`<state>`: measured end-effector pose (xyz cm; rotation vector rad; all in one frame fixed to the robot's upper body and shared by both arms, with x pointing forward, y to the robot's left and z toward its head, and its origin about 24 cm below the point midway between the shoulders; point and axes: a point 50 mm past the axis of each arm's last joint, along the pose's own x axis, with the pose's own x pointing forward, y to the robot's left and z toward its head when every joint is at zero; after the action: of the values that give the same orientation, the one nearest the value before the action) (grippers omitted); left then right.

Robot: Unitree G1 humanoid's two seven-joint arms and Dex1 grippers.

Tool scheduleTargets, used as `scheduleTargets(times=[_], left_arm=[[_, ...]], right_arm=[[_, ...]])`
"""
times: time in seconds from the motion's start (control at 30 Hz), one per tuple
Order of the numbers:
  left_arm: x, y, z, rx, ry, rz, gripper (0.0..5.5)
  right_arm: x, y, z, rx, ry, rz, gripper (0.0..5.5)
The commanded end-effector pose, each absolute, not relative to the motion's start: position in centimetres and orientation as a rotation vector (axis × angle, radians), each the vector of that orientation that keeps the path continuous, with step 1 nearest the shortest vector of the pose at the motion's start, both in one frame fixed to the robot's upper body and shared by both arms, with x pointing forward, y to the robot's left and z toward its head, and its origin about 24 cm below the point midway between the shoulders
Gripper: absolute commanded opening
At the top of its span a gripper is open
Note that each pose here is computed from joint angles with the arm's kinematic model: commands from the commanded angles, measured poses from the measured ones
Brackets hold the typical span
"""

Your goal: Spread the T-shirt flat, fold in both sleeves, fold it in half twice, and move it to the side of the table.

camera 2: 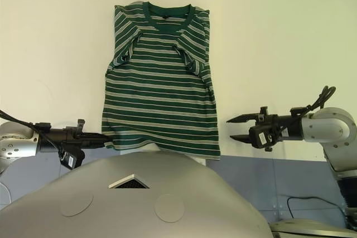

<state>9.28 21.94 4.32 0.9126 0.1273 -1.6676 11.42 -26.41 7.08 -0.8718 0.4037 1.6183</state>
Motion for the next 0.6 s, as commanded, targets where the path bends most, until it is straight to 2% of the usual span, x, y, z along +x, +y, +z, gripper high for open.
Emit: scheduleTargets(times=[0.03,0.13,0.47,0.53,0.6], left_arm=[[10.3,23.1,4.2,0.789,0.284,-1.589,0.02],[11.2,23.9,3.9,0.767,0.330,-1.542,0.02],[12.1,24.3,3.0,0.718,0.362,-1.497,0.00],[12.0,24.3,2.9,0.712,0.363,-1.499,0.00],[12.0,24.3,2.8,0.709,0.365,-1.501,0.00]], right_arm=[[10.4,-24.8,6.3,-0.884,0.312,1.657,2.23],[10.0,-24.4,5.0,-0.948,0.292,1.698,2.23],[9.4,-22.4,4.6,-0.893,0.193,1.709,0.29],[9.4,-22.1,4.2,-0.893,0.195,1.710,0.03],[9.4,-22.0,4.1,-0.893,0.206,1.713,0.03]])
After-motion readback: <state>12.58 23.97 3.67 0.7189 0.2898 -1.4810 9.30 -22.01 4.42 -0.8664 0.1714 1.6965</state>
